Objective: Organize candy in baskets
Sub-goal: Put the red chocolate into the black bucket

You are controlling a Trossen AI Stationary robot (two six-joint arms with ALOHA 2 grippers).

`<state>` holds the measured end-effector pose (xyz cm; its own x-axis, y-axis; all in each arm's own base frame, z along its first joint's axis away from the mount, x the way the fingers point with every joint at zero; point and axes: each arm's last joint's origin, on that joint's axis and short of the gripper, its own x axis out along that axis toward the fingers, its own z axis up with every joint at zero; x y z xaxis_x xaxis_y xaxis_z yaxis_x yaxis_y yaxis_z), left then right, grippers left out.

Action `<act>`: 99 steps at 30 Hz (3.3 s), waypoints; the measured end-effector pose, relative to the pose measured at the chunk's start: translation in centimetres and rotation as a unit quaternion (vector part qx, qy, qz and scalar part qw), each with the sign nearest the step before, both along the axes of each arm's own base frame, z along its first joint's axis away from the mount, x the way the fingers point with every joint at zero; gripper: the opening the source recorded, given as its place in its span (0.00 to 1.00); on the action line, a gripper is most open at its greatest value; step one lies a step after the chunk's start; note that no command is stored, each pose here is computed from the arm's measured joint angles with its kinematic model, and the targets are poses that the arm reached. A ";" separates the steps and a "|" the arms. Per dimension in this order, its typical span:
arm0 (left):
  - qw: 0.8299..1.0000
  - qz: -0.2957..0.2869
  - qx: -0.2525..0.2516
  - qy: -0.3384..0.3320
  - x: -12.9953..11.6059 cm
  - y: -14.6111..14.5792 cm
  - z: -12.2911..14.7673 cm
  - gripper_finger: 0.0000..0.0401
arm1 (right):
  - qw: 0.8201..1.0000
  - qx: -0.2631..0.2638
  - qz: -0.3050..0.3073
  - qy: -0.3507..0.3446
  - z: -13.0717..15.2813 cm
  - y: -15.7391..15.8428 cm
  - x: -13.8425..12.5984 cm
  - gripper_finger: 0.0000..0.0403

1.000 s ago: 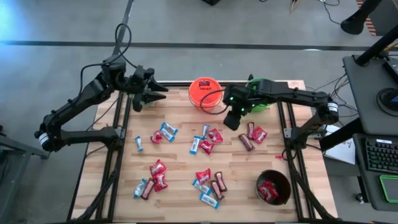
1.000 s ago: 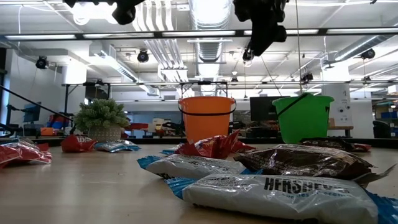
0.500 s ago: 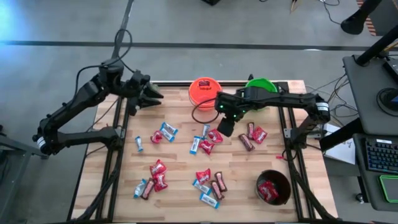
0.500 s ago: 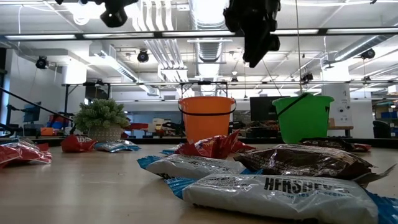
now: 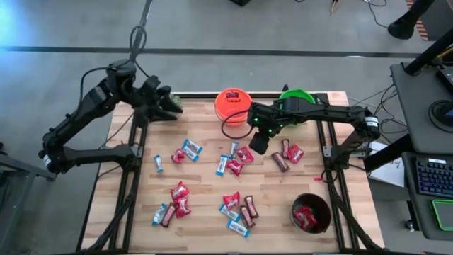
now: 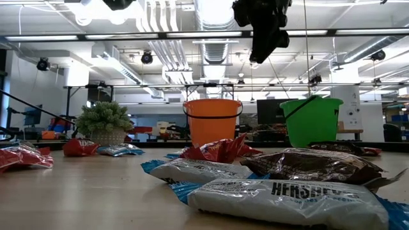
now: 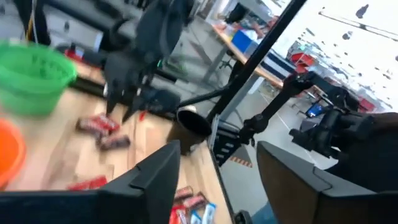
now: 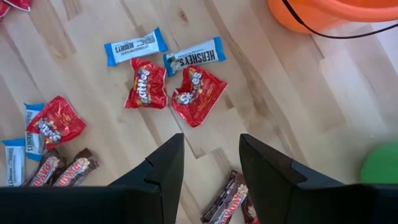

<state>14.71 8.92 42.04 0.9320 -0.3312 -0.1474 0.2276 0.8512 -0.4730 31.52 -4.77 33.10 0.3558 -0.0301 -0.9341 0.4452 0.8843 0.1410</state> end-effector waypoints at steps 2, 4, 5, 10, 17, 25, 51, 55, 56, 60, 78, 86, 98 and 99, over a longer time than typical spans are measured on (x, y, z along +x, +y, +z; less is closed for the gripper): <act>1.000 0.000 0.020 -0.008 -0.2 -0.2 1.1 0.53 | 1.000 0.000 0.001 0.000 0.0 0.0 0.0 0.36; 0.999 0.003 0.035 -0.003 -0.6 -0.5 1.9 0.55 | 1.000 0.000 0.001 0.000 0.0 0.0 0.0 0.36; 0.999 0.009 0.039 0.008 -0.8 -0.6 2.1 0.55 | 1.000 0.000 0.001 0.001 0.0 0.0 0.0 0.36; 0.976 0.110 0.082 0.169 -2.6 -1.4 1.1 0.54 | 1.000 -0.004 0.013 0.006 0.0 0.0 -0.1 0.36; 0.955 0.130 0.040 0.265 -3.8 -2.7 -0.6 0.52 | 1.000 -0.001 0.014 0.025 -0.1 0.1 -0.5 0.36; 0.938 0.145 0.011 0.316 -4.2 -3.6 -3.3 0.52 | 0.997 0.009 0.010 0.075 0.4 0.4 -2.4 0.36; 0.915 0.082 -0.005 0.394 0.9 -6.5 -10.9 0.52 | 0.992 -0.039 -0.113 -0.045 7.5 1.3 -11.5 0.36; 0.908 0.075 0.011 0.413 1.8 -7.1 -11.5 0.52 | 0.991 -0.051 -0.118 -0.044 7.5 1.2 -11.6 0.36; 0.905 0.076 0.015 0.418 2.0 -7.2 -11.6 0.52 | 0.991 -0.051 -0.117 -0.044 7.5 1.2 -11.6 0.36; 0.894 0.062 0.010 0.444 2.7 -8.1 -12.3 0.52 | 0.992 -0.055 -0.108 -0.042 7.5 1.2 -11.6 0.36; 0.812 0.114 -0.008 0.572 3.2 -14.3 -16.7 0.52 | 0.995 -0.073 -0.062 -0.020 7.4 1.3 -11.9 0.36; 0.806 0.136 -0.057 0.573 4.3 -16.4 -19.4 0.52 | 0.995 -0.075 -0.057 -0.018 7.4 1.3 -11.9 0.36; 0.784 0.136 0.002 0.606 6.0 -18.8 -22.2 0.52 | 0.995 -0.073 -0.059 -0.015 7.3 1.3 -12.0 0.36; 0.784 0.135 0.003 0.606 6.0 -18.9 -22.3 0.52 | 0.995 -0.072 -0.059 -0.015 7.3 1.3 -12.0 0.36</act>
<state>20.75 -10.02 19.73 0.1412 -0.1427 -0.9796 -0.5745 0.7941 -0.1985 19.55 -3.45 40.45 0.3700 -0.2072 -0.9056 0.5450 0.8379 0.0310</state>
